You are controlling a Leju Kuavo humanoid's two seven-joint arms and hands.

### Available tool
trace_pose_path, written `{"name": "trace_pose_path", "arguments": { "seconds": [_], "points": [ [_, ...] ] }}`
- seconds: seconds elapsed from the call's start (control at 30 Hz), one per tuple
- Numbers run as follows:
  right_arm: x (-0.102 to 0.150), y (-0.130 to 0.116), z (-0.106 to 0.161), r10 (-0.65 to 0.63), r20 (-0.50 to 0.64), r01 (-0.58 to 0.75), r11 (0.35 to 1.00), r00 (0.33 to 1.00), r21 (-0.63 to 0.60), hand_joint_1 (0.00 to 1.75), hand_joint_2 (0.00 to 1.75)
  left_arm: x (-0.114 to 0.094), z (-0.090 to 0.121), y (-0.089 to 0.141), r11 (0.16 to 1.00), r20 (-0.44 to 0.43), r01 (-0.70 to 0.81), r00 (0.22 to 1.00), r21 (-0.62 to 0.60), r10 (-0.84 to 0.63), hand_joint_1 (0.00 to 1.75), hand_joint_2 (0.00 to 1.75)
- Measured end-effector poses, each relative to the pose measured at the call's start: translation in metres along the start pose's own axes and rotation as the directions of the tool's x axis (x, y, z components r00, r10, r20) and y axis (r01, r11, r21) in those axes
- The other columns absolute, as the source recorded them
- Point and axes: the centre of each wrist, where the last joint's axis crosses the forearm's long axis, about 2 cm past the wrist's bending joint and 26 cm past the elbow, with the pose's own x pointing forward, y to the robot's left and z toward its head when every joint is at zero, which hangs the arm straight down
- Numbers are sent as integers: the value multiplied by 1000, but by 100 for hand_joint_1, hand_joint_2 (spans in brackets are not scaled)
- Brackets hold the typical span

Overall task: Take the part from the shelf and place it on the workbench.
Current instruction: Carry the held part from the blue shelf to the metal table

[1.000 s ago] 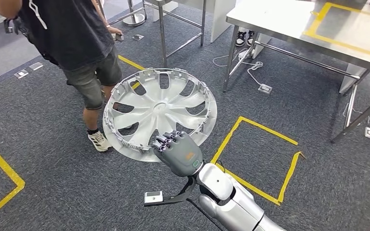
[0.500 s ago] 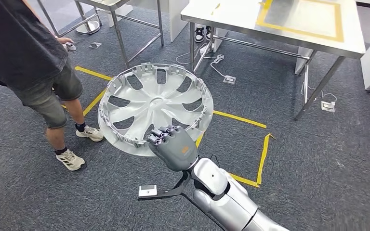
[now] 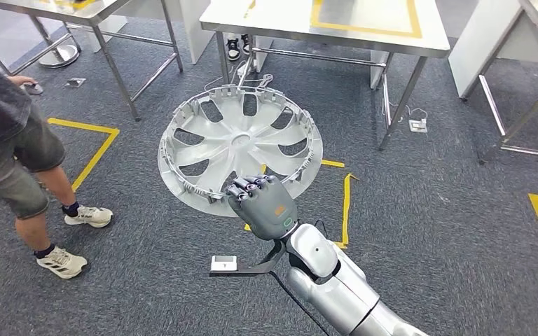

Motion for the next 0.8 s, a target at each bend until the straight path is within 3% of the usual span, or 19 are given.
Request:
{"name": "trace_pose_path", "arguments": {
  "seconds": [0.23,0.47,0.8],
  "points": [
    [-9,-4,-8,-4,-6,4,999,1000,-47,175,175,1,1,-1,1000,17,28,999,7,-28,0,175],
    [-16,-7,-21,-93,45,97,990,995,-99,175,175,1,0,-1,1000,16,29,999,10,-29,0,175],
    [-31,-15,-25,-180,21,181,967,983,-177,175,175,1,1,-2,1000,39,25,999,-7,-25,0,175]
  ]
}}
